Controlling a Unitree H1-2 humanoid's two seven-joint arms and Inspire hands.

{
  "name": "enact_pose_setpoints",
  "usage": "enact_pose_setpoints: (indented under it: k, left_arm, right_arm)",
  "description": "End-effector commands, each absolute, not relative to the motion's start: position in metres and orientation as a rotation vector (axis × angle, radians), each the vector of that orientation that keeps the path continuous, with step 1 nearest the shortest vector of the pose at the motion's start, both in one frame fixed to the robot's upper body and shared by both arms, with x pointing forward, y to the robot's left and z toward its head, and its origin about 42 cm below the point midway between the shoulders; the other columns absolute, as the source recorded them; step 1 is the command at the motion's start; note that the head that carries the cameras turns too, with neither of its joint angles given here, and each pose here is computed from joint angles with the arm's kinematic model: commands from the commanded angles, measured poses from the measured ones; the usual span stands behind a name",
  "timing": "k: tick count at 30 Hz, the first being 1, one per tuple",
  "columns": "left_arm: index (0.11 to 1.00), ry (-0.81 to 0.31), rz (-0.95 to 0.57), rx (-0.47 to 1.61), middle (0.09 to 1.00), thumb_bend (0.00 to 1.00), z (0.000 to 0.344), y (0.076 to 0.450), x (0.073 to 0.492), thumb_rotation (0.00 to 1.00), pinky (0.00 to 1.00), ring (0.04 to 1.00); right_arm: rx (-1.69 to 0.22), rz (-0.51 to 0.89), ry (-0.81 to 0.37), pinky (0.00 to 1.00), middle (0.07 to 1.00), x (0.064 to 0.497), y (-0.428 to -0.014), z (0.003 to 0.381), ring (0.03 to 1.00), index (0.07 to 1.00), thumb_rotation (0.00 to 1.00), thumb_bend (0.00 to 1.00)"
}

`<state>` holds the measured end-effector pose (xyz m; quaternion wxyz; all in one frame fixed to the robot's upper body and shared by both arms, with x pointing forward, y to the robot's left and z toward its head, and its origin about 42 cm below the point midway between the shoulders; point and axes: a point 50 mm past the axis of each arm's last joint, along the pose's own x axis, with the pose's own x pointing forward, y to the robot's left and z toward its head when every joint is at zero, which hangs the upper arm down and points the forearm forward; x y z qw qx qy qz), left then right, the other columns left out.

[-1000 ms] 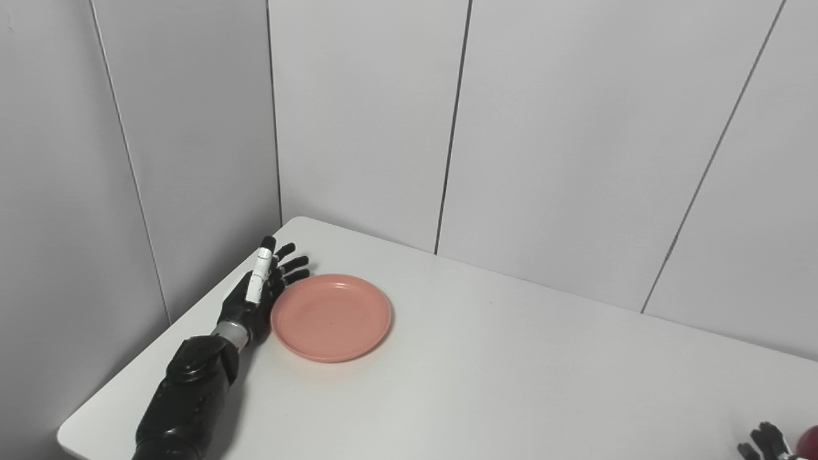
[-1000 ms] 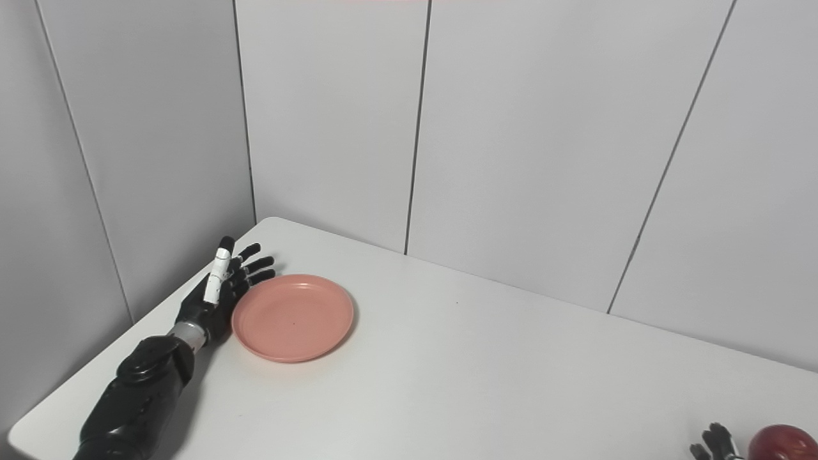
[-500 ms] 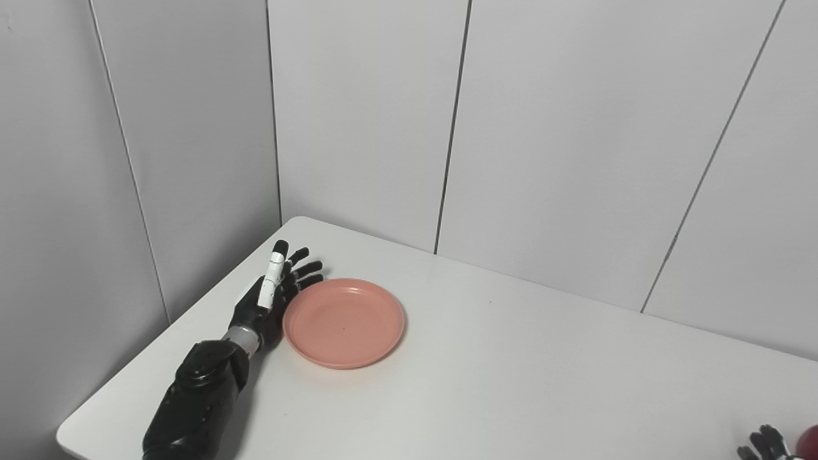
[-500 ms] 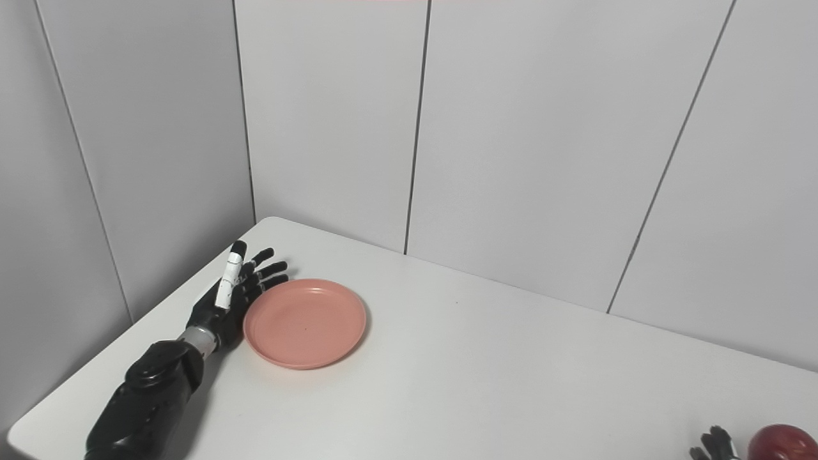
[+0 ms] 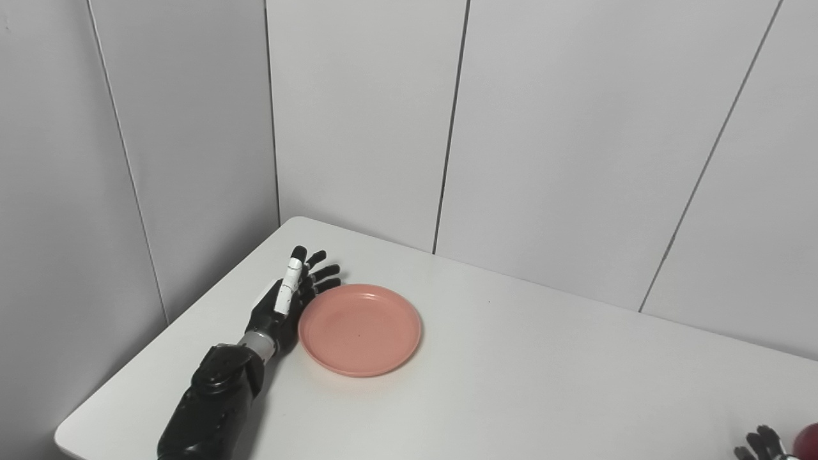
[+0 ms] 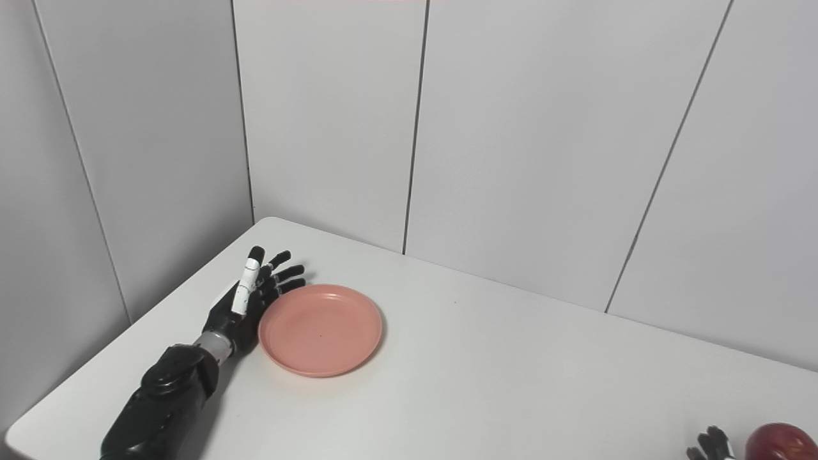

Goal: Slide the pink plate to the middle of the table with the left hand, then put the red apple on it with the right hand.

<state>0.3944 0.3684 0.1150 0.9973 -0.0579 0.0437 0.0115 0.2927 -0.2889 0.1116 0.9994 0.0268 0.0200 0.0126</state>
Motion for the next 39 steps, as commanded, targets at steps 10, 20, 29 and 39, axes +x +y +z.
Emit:
enact_pose_setpoints:
  k: [10,20,29,39]
  left_arm:
    - [0.914,0.110,-0.003,-0.119,0.856,0.76,0.117,0.351,0.404,1.00,0.87,0.856]
    - [0.908,0.125,-0.026,-0.114,0.855,0.74,0.111,0.343,0.404,1.00,0.86,0.857]
    - [0.918,0.145,-0.030,-0.176,0.860,0.72,0.109,0.330,0.409,1.00,0.85,0.854]
    - [0.921,0.155,-0.047,-0.174,0.861,0.69,0.104,0.319,0.411,1.00,0.86,0.851]
  right_arm:
    - [0.062,0.047,0.116,1.00,0.991,0.288,-0.283,0.103,0.987,0.984,1.00,0.74]
    - [0.061,0.048,0.113,1.00,0.985,0.288,-0.282,0.102,0.986,0.981,1.00,0.73]
    - [0.071,0.054,0.116,1.00,0.983,0.288,-0.280,0.101,0.986,0.987,1.00,0.73]
    - [0.062,0.057,0.112,1.00,0.984,0.288,-0.279,0.103,0.983,0.989,1.00,0.74]
